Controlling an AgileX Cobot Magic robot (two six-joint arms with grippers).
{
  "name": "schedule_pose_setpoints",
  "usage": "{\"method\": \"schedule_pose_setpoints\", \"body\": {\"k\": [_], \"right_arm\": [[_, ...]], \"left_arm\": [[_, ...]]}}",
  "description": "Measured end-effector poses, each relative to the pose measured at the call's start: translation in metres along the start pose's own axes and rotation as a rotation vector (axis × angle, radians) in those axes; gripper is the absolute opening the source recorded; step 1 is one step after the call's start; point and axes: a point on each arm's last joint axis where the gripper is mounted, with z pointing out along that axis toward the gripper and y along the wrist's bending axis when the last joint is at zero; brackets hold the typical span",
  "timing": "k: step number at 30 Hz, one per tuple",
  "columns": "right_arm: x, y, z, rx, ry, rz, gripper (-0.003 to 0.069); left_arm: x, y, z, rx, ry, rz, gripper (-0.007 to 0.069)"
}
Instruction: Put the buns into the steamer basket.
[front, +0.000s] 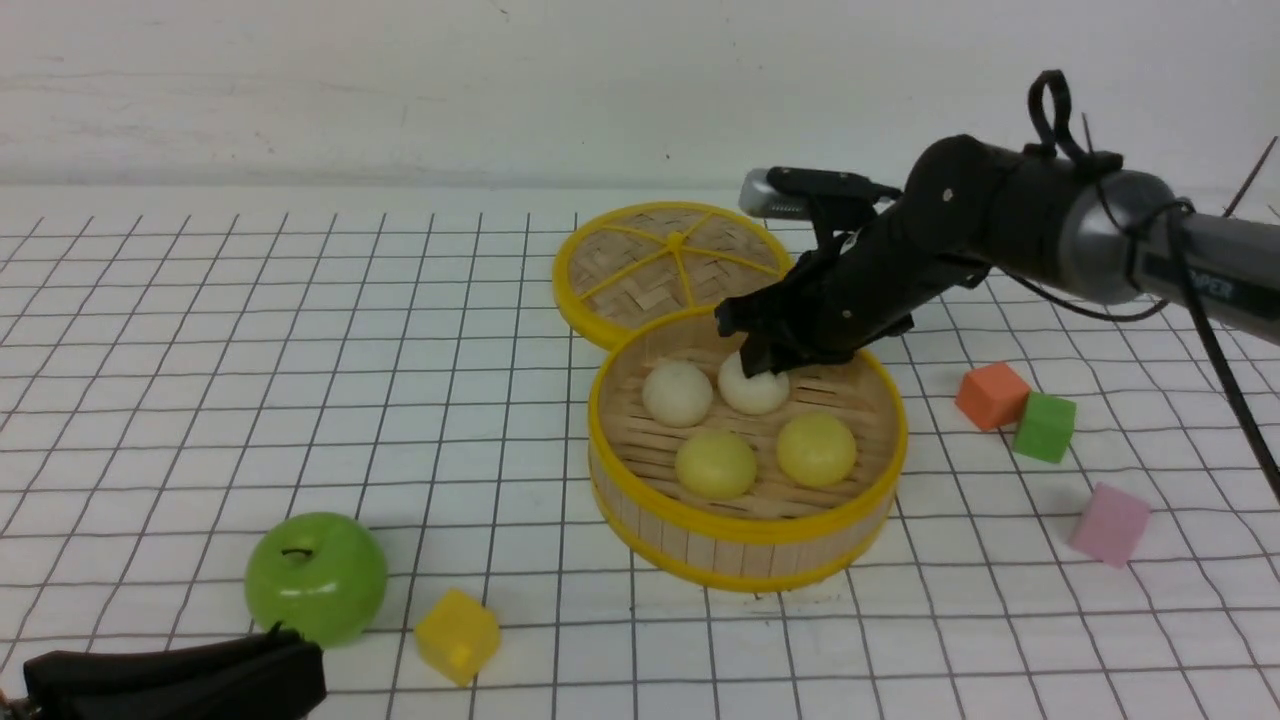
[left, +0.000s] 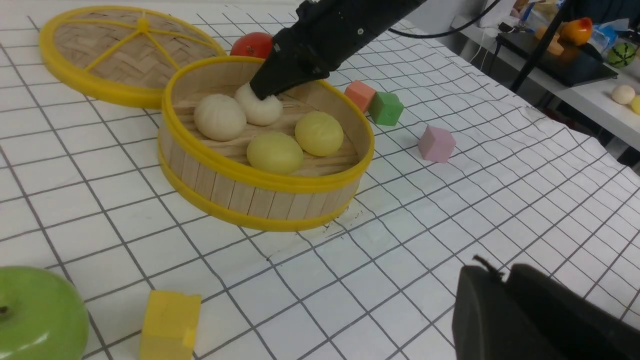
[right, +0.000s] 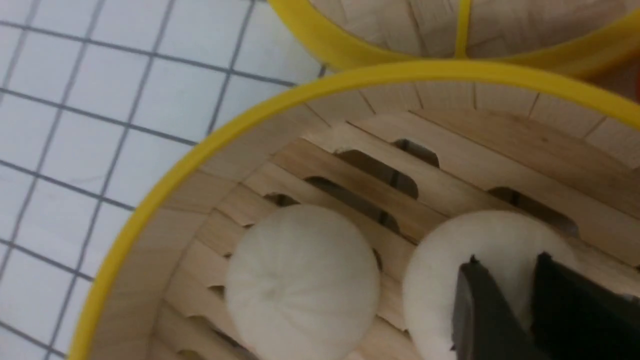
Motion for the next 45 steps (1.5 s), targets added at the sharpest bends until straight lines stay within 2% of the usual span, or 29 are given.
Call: {"method": "schedule_pose_setpoints", "body": {"k": [1, 2, 3, 5, 8, 10, 12, 14, 15, 17, 18, 19, 21, 23, 32, 42, 45], "right_arm": [[0.0, 0.0, 0.0, 0.002, 0.0, -0.002, 0.0258], [0.0, 0.0, 0.0, 0.002, 0.002, -0.002, 0.0258], [-0.001, 0.001, -0.002, 0.0, -0.002, -0.005, 0.0322], [-0.003, 0.003, -0.008, -0.003, 0.006, -0.013, 0.039], [-0.008, 0.012, -0.036, -0.014, 0.014, -0.043, 0.0442], [-0.012, 0.019, -0.059, -0.014, 0.016, -0.07, 0.0446], [-0.013, 0.034, -0.117, -0.003, 0.034, -0.109, 0.0407], [-0.007, 0.04, -0.154, 0.022, 0.051, -0.115, 0.0344], [-0.006, 0.041, -0.158, 0.026, 0.053, -0.115, 0.0335], [0.017, 0.043, -0.196, 0.075, 0.094, -0.083, 0.0206], [0.017, 0.044, -0.2, 0.074, 0.085, -0.085, 0.0195], [0.03, 0.044, -0.216, 0.093, 0.092, -0.06, 0.0124], [0.052, 0.044, -0.234, 0.105, 0.101, -0.027, 0.0031], [0.078, 0.042, -0.249, 0.121, 0.114, 0.001, -0.0016], [0.151, 0.042, -0.304, 0.138, 0.141, -0.001, -0.0019], [0.172, 0.047, -0.343, 0.136, 0.03, -0.031, -0.0015], [0.19, 0.041, -0.352, 0.156, -0.074, -0.033, -0.0015]], "left_arm": [[0.0, 0.0, 0.0, 0.0, 0.0, 0.0, 0.0057], [0.0, 0.0, 0.0, 0.0, 0.0, 0.0, 0.0057], [0.0, 0.0, 0.0, 0.0, 0.0, 0.0, 0.0057], [0.0, 0.0, 0.0, 0.0, 0.0, 0.0, 0.0057], [0.0, 0.0, 0.0, 0.0, 0.0, 0.0, 0.0061], [0.0, 0.0, 0.0, 0.0, 0.0, 0.0, 0.0064], [0.0, 0.0, 0.0, 0.0, 0.0, 0.0, 0.007], [0.0, 0.0, 0.0, 0.0, 0.0, 0.0, 0.0073], [0.0, 0.0, 0.0, 0.0, 0.0, 0.0, 0.0073], [0.0, 0.0, 0.0, 0.0, 0.0, 0.0, 0.0074], [0.0, 0.0, 0.0, 0.0, 0.0, 0.0, 0.0074], [0.0, 0.0, 0.0, 0.0, 0.0, 0.0, 0.0074], [0.0, 0.0, 0.0, 0.0, 0.0, 0.0, 0.0074], [0.0, 0.0, 0.0, 0.0, 0.0, 0.0, 0.0075], [0.0, 0.0, 0.0, 0.0, 0.0, 0.0, 0.0085], [0.0, 0.0, 0.0, 0.0, 0.0, 0.0, 0.0092], [0.0, 0.0, 0.0, 0.0, 0.0, 0.0, 0.0095]]}}
